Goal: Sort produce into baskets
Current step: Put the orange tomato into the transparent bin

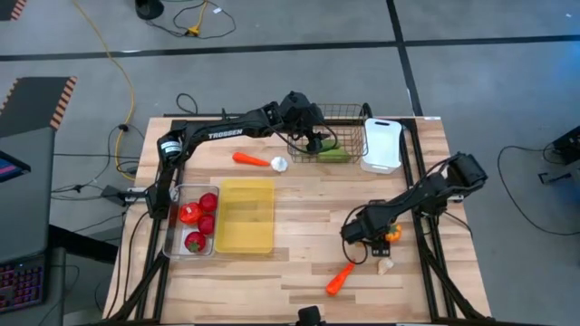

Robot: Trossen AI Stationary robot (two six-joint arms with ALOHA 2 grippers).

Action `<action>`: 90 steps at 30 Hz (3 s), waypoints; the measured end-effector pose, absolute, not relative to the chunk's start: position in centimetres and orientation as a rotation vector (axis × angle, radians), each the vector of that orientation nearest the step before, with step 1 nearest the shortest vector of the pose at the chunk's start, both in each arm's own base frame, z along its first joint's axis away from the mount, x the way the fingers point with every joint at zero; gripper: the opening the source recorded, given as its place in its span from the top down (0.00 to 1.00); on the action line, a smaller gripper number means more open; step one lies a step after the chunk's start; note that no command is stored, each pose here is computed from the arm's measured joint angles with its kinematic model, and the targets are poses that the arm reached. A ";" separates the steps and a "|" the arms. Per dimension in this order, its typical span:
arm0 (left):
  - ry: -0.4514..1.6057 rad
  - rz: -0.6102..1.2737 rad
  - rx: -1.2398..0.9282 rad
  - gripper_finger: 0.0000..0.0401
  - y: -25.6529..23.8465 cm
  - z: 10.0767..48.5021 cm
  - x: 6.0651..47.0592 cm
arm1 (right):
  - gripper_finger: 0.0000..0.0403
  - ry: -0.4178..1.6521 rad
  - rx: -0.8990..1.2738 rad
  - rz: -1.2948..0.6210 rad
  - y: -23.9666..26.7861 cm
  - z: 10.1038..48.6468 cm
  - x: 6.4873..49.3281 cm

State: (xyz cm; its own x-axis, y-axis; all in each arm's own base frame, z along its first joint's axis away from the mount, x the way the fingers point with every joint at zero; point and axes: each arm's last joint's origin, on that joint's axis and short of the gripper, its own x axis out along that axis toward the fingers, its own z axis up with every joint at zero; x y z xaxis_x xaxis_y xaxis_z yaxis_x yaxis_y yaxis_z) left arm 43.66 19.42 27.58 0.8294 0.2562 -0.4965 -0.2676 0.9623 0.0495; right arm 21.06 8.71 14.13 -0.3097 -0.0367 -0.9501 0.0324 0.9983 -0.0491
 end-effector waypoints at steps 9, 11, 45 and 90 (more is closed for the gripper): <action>0.523 0.278 -0.022 0.39 19.4 27.6 43.7 | 0.20 1.895 -0.001 -0.078 8.6 14.2 21.0; 0.523 0.278 -0.022 0.39 19.4 27.6 43.7 | 0.20 1.896 -0.002 -0.078 8.6 14.2 21.0; 0.828 0.289 -0.089 0.43 12.4 39.5 27.6 | 0.19 1.227 -0.216 -0.151 2.5 22.1 31.8; 0.358 0.346 -0.511 0.18 7.0 27.7 19.9 | 0.19 0.553 -0.278 -0.205 -2.1 26.6 37.1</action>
